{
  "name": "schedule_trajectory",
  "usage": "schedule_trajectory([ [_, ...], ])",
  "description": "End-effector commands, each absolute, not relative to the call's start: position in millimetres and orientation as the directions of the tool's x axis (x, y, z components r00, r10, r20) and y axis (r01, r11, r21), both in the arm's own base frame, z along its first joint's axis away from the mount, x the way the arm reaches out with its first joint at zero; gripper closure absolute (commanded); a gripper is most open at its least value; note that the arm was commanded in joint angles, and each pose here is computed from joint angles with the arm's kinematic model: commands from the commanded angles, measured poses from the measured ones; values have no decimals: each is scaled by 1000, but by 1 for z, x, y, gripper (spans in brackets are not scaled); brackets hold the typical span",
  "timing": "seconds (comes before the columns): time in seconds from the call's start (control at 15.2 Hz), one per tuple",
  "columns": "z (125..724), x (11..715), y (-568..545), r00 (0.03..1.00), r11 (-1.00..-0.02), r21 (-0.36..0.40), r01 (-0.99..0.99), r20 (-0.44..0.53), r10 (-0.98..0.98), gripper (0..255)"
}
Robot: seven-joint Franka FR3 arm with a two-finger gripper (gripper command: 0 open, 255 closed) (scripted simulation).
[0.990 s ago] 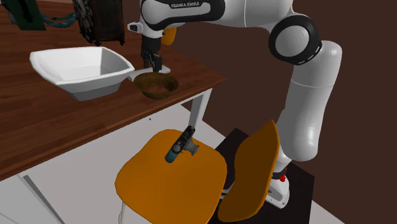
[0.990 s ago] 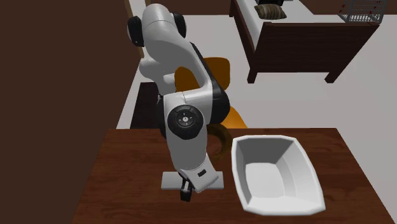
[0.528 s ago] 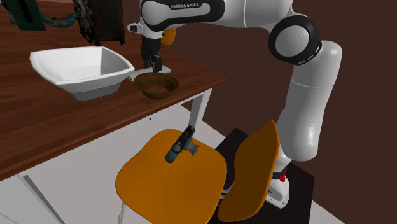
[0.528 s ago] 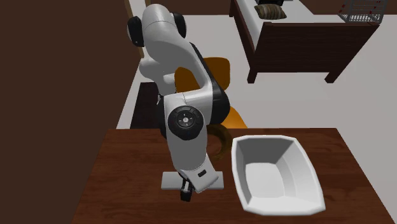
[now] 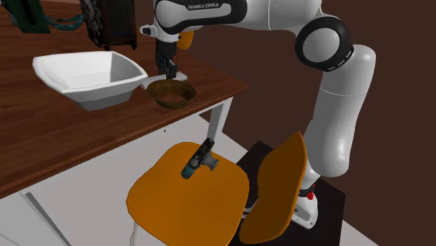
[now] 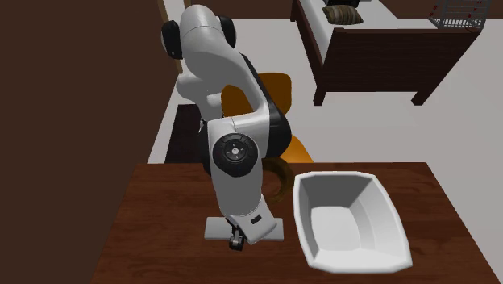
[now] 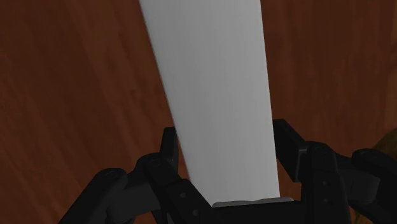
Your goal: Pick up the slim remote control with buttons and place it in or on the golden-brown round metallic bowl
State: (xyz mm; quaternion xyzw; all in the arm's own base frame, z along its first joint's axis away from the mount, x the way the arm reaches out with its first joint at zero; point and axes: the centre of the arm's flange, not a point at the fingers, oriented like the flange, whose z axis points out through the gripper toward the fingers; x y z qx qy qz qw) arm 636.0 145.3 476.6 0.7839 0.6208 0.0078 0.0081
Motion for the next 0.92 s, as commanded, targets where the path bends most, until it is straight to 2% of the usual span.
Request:
schedule_trajectory([
  [0.0,475,636,145,230,-230,20,973,1,973,255],
  [0.86,539,636,145,230,-230,20,973,1,973,255],
])
